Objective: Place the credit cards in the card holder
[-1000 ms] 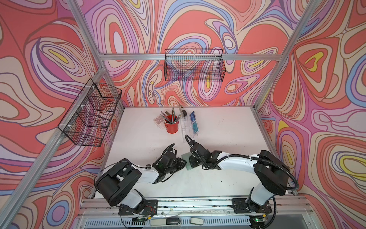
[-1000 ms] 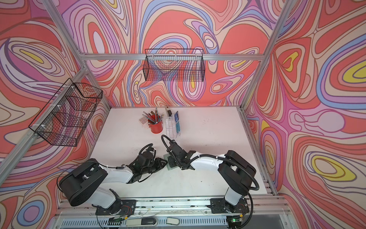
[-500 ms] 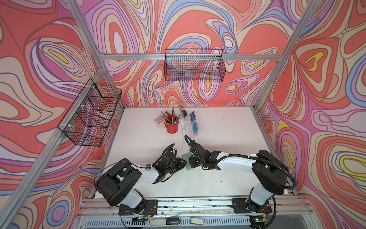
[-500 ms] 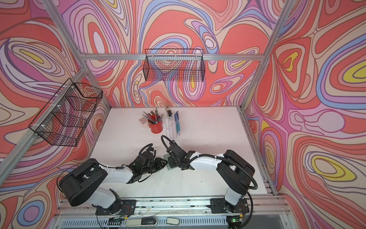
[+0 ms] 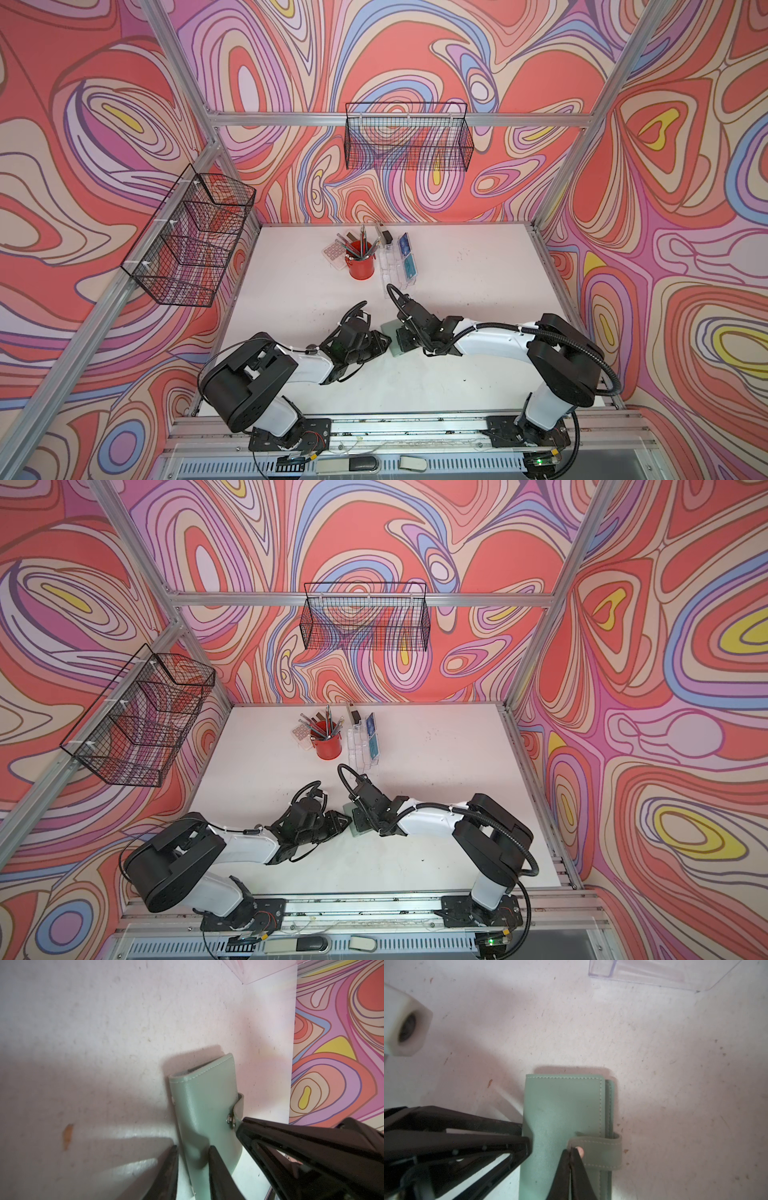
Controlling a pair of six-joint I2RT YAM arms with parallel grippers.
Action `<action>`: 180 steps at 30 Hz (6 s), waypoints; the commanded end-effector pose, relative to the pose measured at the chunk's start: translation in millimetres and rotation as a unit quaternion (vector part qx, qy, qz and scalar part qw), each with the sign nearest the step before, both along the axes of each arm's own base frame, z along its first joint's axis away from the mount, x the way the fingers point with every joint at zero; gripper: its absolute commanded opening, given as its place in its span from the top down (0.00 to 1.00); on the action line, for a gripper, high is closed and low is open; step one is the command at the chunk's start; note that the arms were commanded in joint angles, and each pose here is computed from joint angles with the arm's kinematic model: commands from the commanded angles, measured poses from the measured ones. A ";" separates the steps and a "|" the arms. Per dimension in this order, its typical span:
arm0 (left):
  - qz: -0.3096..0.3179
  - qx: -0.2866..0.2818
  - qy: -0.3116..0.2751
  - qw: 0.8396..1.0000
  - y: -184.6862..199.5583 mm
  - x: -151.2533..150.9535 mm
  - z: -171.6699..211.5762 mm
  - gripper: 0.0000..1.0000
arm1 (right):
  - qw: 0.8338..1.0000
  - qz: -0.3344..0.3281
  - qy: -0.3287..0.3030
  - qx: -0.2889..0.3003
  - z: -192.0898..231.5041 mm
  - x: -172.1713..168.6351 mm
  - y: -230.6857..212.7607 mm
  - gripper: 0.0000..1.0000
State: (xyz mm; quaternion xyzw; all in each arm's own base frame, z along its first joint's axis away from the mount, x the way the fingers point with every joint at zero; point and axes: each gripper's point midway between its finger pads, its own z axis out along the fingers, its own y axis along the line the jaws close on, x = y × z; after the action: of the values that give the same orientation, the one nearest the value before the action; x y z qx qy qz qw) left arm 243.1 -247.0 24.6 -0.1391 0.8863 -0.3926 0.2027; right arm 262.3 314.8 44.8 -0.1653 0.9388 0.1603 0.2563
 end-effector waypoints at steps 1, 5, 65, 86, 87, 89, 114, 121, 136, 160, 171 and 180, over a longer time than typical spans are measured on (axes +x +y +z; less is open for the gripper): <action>0.000 0.071 0.074 0.995 24.9 -28.0 -42.1 0.71 | 1.000 -0.012 -0.010 0.004 5.1 8.2 2.2 1.00; 0.000 0.073 0.075 0.995 25.3 -28.3 -42.8 0.71 | 1.000 -0.010 -0.010 0.012 8.9 7.8 4.8 1.00; 0.000 0.071 0.075 0.995 25.5 -29.2 -41.9 0.72 | 0.998 -0.053 0.027 -0.028 -41.1 -2.3 -27.8 1.00; 0.000 0.077 0.071 0.994 26.3 -27.4 -40.2 0.72 | 0.992 -0.049 0.118 0.009 -80.2 1.1 -37.2 1.00; 0.000 0.078 0.068 0.995 26.0 -25.8 -37.5 0.72 | 0.992 -0.050 0.119 0.012 -79.5 2.5 -36.8 1.00; -0.001 0.081 0.060 0.995 25.3 -21.1 -29.7 0.72 | 0.991 -0.049 0.123 0.017 -78.1 3.8 -35.6 1.00; -0.043 0.103 -0.090 0.990 20.0 40.5 76.7 0.70 | 0.981 -0.061 0.179 0.037 -85.2 26.0 -35.4 1.00; -0.036 0.112 -0.100 0.988 27.7 39.5 76.2 0.68 | 0.970 -0.069 0.231 0.032 -120.4 21.8 -38.9 1.00; -0.073 0.118 -0.099 0.985 -6.4 105.1 62.7 0.79 | 0.972 -0.071 0.221 0.023 -119.5 18.6 -48.0 1.00; -0.028 0.183 0.034 0.982 22.8 123.1 -40.6 0.93 | 0.977 -0.043 0.203 0.052 -103.8 28.6 -31.8 1.00; -0.022 0.193 0.032 0.980 39.6 112.1 -63.5 0.97 | 0.982 -0.040 0.166 0.077 -68.9 42.3 -24.3 0.81; -0.032 0.178 0.005 0.984 39.7 103.4 -69.8 0.98 | 0.987 -0.060 0.114 0.099 -24.9 57.0 -24.9 0.78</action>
State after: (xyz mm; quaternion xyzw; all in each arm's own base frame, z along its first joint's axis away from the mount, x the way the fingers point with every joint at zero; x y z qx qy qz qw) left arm 389.8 -238.3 18.9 -0.0617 0.9052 -0.3062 0.2882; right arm 334.5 316.5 39.9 -0.0866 0.9260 0.3071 0.2016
